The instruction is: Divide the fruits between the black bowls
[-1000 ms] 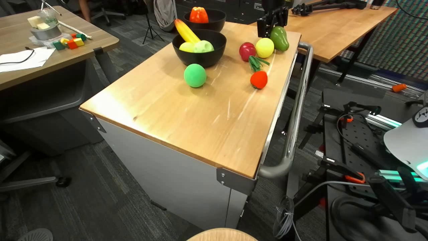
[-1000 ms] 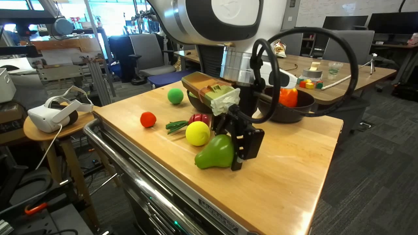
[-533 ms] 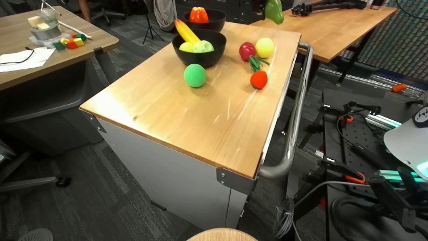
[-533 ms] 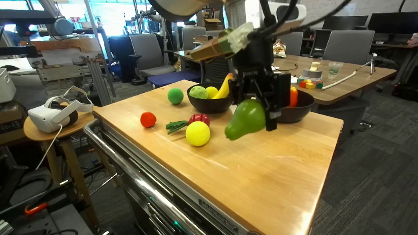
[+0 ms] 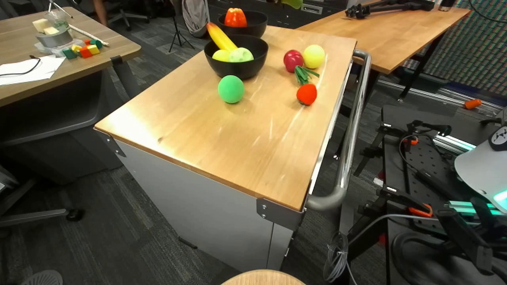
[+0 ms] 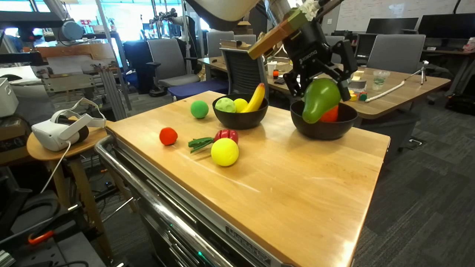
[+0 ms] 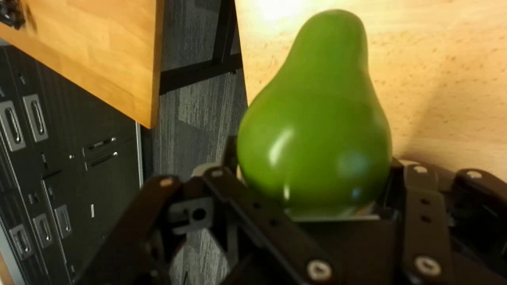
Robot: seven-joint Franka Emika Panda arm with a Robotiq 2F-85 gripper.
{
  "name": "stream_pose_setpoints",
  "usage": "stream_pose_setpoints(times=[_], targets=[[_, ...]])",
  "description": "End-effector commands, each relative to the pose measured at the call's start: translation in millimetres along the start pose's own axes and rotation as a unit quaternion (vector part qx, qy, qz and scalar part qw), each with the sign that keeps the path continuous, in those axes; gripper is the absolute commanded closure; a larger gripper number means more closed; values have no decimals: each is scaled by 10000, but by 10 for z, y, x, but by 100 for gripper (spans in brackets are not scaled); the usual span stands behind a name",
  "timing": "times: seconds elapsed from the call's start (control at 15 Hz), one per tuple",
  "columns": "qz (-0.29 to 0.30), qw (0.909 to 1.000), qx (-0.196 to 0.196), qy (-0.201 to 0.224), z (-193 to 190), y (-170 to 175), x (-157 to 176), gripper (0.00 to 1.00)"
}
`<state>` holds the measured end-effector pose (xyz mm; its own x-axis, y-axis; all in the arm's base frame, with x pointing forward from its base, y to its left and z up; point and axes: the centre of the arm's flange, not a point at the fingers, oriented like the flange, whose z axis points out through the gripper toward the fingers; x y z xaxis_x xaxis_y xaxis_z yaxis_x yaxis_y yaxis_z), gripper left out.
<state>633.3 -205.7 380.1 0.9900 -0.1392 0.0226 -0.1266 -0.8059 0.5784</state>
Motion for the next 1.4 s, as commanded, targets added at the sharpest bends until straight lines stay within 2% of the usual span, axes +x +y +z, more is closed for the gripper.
stream_pose_setpoints(times=[0.0,0.27,0.6,1.07,1.2,1.27,1.33], targets=[[-469,9981,-346,216,-87,13,650,56],[-830,9942,-459,498,-194,-12,998,56],[-1219,9899,-354,635,-255,-147,1191,56],[-1735,9840,310,271,-94,-447,1240,56],[-1804,9828,358,168,-40,-473,1230,23],[-1823,9824,387,120,-16,-472,1227,11],[-1841,9821,396,74,9,-465,1216,6]])
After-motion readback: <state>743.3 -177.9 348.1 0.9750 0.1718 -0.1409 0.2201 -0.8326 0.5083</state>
